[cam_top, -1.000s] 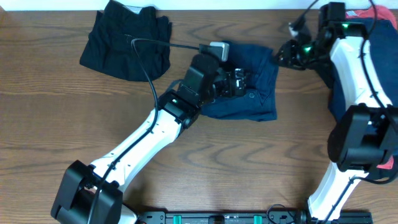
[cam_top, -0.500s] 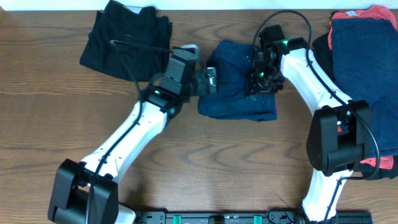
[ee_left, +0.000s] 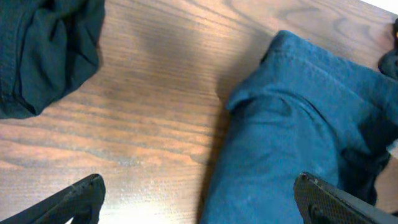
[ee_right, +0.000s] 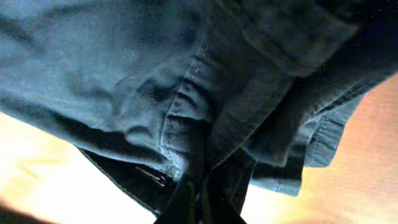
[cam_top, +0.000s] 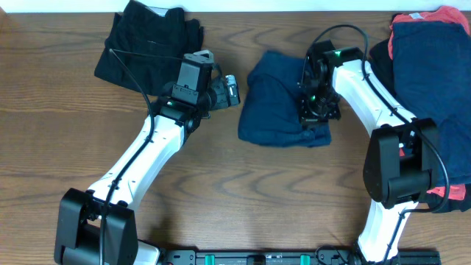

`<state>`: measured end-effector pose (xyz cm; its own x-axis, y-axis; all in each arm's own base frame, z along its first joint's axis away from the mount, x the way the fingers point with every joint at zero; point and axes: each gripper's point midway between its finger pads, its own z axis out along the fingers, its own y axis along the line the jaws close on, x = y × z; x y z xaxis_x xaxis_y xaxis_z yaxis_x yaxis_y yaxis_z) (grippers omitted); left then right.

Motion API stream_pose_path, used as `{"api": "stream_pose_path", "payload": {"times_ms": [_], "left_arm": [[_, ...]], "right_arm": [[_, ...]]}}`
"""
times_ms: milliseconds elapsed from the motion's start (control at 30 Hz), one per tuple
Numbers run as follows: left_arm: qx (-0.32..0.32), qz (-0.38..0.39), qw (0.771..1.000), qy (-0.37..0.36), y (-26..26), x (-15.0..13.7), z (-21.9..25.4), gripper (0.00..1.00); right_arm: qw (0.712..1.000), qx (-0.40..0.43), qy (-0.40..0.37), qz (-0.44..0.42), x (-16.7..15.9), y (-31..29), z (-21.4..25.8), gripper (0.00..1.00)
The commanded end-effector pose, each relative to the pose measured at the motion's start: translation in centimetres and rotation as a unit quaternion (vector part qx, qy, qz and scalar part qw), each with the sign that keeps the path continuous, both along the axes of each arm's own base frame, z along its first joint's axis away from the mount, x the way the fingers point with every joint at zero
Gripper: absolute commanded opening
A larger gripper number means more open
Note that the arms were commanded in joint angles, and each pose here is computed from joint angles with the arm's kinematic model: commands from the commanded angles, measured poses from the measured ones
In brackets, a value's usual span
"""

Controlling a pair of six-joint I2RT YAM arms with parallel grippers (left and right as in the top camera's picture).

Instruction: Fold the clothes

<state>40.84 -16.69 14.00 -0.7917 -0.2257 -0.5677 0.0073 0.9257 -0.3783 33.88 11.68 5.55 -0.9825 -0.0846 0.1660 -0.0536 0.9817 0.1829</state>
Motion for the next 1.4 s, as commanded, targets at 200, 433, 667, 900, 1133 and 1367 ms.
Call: {"api": "stream_pose_path", "payload": {"times_ms": [200,433,667,900,1133,1367], "left_arm": [[0.027,0.018,0.999,0.016,1.4,-0.2,-0.5,0.98],[0.031,0.013,0.999,0.026,1.4,-0.7,-0.9,0.98],[0.017,-0.057,0.998,0.037,-0.3,-1.8,-1.1,0.98],[-0.024,-0.129,0.991,-0.018,-5.4,-1.5,0.8,0.98],[0.008,-0.209,0.978,0.004,-11.1,-3.9,-3.9,0.98],[0.035,-0.24,0.97,0.015,-12.3,-3.1,-9.5,0.98]], "right_arm": [[0.995,0.081,-0.032,-0.041,2.3,-0.5,0.2,0.04],[0.987,0.087,-0.127,-0.047,6.2,-1.9,4.8,0.46],[0.98,0.075,-0.171,-0.071,7.8,-4.7,6.9,0.64],[0.968,0.068,-0.205,-0.13,9.8,-9.5,7.2,0.7],[0.958,0.07,-0.209,-0.183,9.8,-14.0,7.3,0.75],[0.962,0.074,-0.191,-0.182,9.1,-13.5,7.2,0.73]]}}
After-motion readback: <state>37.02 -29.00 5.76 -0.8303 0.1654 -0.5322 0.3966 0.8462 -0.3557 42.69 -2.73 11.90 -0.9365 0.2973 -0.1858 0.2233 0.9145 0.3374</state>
